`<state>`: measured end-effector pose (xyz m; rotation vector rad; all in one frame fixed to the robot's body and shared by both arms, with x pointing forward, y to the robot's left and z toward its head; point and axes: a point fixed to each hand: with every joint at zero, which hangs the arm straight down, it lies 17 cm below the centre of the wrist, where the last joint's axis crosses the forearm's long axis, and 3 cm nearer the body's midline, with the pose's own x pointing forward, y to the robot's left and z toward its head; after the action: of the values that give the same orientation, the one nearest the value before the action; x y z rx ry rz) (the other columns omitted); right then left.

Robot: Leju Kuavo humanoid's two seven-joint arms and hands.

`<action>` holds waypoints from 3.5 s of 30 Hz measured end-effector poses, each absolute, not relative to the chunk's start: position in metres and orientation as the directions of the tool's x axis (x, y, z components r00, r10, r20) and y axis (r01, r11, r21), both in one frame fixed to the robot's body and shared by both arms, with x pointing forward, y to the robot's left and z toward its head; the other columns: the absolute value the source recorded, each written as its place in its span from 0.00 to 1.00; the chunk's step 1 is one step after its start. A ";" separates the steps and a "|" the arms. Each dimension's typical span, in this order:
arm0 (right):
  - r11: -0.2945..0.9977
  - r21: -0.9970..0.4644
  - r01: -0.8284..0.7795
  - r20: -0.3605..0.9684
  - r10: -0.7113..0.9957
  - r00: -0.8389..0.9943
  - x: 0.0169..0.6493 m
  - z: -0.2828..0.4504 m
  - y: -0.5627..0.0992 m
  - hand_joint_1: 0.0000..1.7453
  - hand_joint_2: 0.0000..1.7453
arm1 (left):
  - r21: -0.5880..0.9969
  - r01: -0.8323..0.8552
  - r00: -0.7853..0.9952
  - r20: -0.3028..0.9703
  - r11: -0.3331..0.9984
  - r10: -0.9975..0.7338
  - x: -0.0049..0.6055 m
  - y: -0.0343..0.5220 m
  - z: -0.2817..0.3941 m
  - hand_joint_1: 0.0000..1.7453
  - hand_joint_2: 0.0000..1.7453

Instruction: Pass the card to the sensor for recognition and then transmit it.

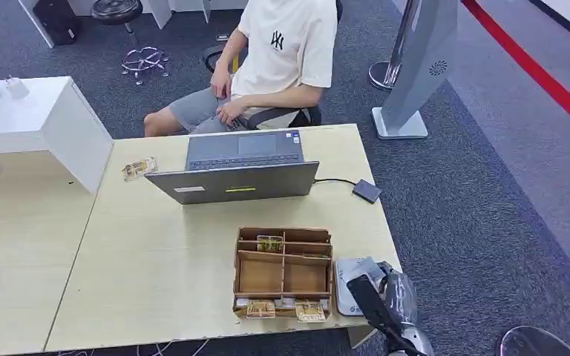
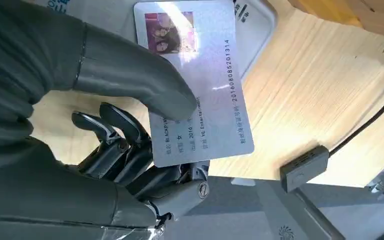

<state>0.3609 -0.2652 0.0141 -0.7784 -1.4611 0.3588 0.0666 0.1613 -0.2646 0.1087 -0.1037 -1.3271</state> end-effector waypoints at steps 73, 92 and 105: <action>0.530 -0.286 0.798 0.463 0.806 -0.370 0.303 0.306 -0.291 1.00 1.00 | 0.103 0.993 0.056 0.039 0.060 -0.998 0.072 0.154 -0.261 0.00 0.00; 0.448 -0.420 0.790 0.024 0.875 -0.484 0.368 0.374 -0.149 1.00 1.00 | 0.108 0.988 -0.117 0.053 -0.110 -0.992 0.083 0.145 -0.256 0.00 0.00; 0.393 -0.470 0.790 0.007 0.897 -0.442 0.445 0.419 -0.079 1.00 1.00 | 0.115 0.981 -0.163 0.064 -0.155 -0.985 0.084 0.137 -0.254 0.00 0.00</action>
<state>0.4450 -0.0792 0.4193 -1.4862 -2.3938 0.5929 0.0843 0.1374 -0.2541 0.0292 -0.1465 -1.7284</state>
